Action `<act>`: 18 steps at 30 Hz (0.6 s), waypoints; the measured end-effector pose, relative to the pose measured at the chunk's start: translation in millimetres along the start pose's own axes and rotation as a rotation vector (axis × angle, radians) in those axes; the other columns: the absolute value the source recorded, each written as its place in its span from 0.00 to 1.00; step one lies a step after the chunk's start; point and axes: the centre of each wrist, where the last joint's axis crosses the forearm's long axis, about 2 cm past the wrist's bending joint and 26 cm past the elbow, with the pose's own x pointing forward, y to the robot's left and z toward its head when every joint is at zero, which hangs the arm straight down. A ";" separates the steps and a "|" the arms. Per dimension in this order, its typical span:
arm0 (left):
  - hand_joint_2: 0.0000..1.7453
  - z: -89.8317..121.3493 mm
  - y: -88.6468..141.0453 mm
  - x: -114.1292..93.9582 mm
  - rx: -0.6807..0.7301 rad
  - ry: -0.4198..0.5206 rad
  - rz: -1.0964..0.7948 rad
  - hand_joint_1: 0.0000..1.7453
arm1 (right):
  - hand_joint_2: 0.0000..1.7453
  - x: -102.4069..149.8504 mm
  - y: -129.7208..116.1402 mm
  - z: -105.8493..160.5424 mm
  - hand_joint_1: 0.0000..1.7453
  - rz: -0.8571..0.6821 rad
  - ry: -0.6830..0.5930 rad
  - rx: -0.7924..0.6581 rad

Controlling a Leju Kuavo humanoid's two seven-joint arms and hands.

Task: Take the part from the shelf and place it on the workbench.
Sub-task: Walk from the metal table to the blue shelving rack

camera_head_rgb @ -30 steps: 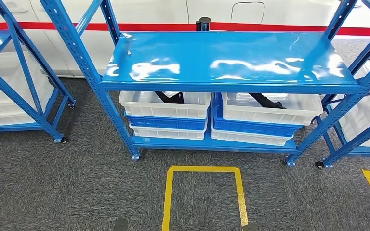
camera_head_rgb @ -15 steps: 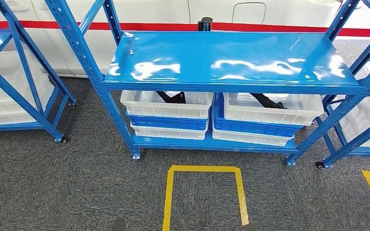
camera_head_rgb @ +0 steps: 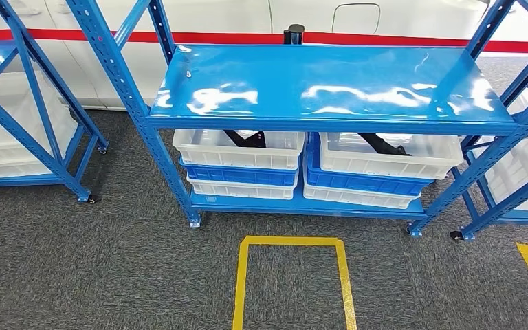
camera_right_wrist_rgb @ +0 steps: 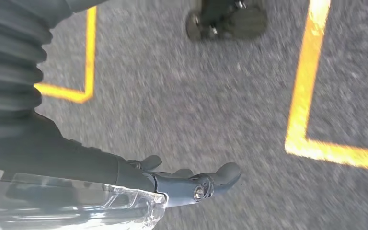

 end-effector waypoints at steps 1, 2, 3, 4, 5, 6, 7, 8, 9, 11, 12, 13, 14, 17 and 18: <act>1.00 0.6 1.9 -4.2 -0.012 0.014 0.006 0.00 | 1.00 -3.4 -0.1 0.6 0.00 -0.013 0.010 0.019; 1.00 1.3 4.1 -8.7 -0.024 0.028 0.012 0.00 | 1.00 -7.0 -0.2 1.3 0.00 -0.025 0.021 0.038; 1.00 2.0 6.3 -13.1 -0.037 0.042 0.017 0.00 | 1.00 -10.5 -0.1 2.0 0.00 -0.037 0.031 0.057; 1.00 2.7 8.4 -17.3 -0.049 0.054 0.023 0.00 | 1.00 -14.0 -0.1 2.8 0.00 -0.049 0.041 0.076; 1.00 3.2 10.7 -20.8 -0.060 0.065 0.029 0.00 | 1.00 -17.5 -0.1 3.6 0.00 -0.061 0.051 0.095; 1.00 3.6 12.8 -23.9 -0.072 0.075 0.035 0.00 | 1.00 -20.8 0.0 4.4 0.00 -0.073 0.059 0.114; 1.00 3.9 15.1 -26.5 -0.082 0.083 0.042 0.00 | 1.00 -23.9 -0.1 5.2 0.00 -0.085 0.067 0.133; 1.00 4.0 17.6 -28.5 -0.093 0.091 0.048 0.00 | 1.00 -26.9 0.0 6.0 0.00 -0.097 0.075 0.152; 1.00 4.1 19.9 -30.4 -0.104 0.098 0.054 0.00 | 1.00 -29.8 0.0 6.8 0.00 -0.109 0.082 0.171; 1.00 4.0 24.6 -33.1 -0.127 0.110 0.067 0.00 | 1.00 -36.0 0.1 8.7 0.00 -0.135 0.098 0.210; 1.00 4.0 26.8 -34.4 -0.138 0.116 0.072 0.00 | 1.00 -38.9 0.3 9.6 0.00 -0.147 0.105 0.230; 1.00 3.9 29.0 -35.7 -0.149 0.121 0.077 0.00 | 1.00 -41.7 0.4 10.6 0.00 -0.161 0.112 0.249; 1.00 3.9 31.0 -36.7 -0.162 0.126 0.082 0.00 | 1.00 -44.2 0.6 11.5 0.00 -0.175 0.118 0.269; 0.75 3.8 35.6 -38.8 -0.193 0.139 0.090 0.00 | 1.00 -49.2 1.2 13.5 0.00 -0.208 0.132 0.317; 0.50 3.8 36.8 -39.4 -0.197 0.141 0.092 0.00 | 0.75 -50.1 1.3 13.9 0.00 -0.214 0.134 0.325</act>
